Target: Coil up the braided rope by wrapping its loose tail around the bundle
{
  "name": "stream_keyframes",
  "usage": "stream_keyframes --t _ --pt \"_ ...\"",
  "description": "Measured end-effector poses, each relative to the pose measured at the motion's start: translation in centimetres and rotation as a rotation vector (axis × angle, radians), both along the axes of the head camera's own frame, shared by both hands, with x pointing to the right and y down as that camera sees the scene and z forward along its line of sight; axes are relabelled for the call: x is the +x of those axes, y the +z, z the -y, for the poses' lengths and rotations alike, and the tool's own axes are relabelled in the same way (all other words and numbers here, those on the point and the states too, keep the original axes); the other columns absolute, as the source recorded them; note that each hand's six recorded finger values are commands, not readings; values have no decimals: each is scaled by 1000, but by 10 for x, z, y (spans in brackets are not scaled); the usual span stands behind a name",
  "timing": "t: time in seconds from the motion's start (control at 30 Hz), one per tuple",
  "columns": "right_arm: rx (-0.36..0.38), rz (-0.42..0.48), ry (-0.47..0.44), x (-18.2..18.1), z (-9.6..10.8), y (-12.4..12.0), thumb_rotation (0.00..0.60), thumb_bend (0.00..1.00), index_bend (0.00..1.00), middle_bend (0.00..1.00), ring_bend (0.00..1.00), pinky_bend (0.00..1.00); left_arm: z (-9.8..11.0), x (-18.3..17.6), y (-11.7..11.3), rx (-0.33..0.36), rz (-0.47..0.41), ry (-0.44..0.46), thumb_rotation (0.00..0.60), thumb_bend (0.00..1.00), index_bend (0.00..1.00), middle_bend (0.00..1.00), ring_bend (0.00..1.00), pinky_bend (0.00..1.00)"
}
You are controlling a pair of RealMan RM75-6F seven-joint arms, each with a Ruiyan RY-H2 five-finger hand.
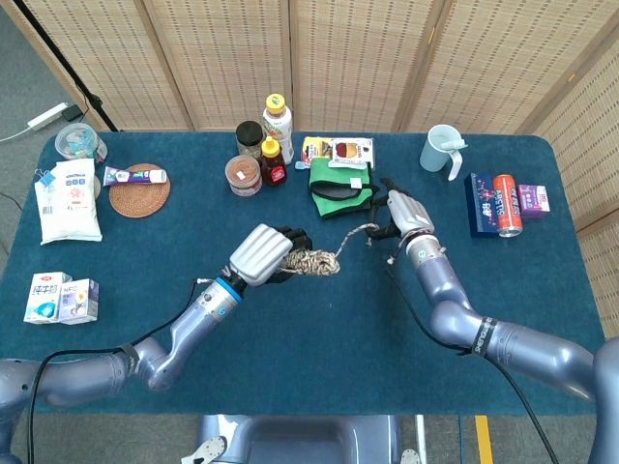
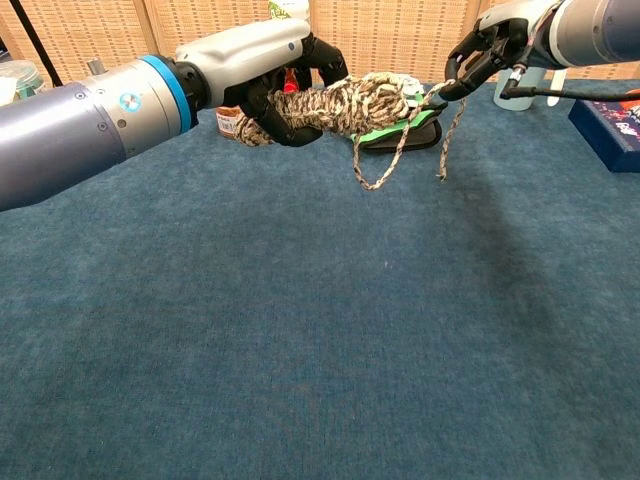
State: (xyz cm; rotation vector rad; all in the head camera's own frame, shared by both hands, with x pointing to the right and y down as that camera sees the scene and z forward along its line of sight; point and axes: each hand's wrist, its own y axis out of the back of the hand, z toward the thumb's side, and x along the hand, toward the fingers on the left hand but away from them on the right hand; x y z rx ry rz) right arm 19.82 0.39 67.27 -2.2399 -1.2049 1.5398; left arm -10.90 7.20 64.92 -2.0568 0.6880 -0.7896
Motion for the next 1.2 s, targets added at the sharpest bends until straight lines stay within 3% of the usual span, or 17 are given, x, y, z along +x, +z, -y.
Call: stream_keyframes --t 0.47,0.73,0.9,1.2 --pt "13 8 -125 -3 -51 -6 600 471 700 0 0 0 21 16 -11 53 -8 -114 600 421 501 410 458 628" --pt "-10 25 -207 -3 -83 -4 600 470 705 0 0 0 33 29 -14 115 53 -134 600 421 502 410 458 628" --pt "-24 84 -238 -7 -101 -17 600 470 708 0 0 0 41 41 -9 166 124 -139 600 421 502 411 458 628" --pt "-50 192 -287 -14 -125 -55 600 471 710 0 0 0 37 63 10 172 197 -135 600 421 506 413 461 628"
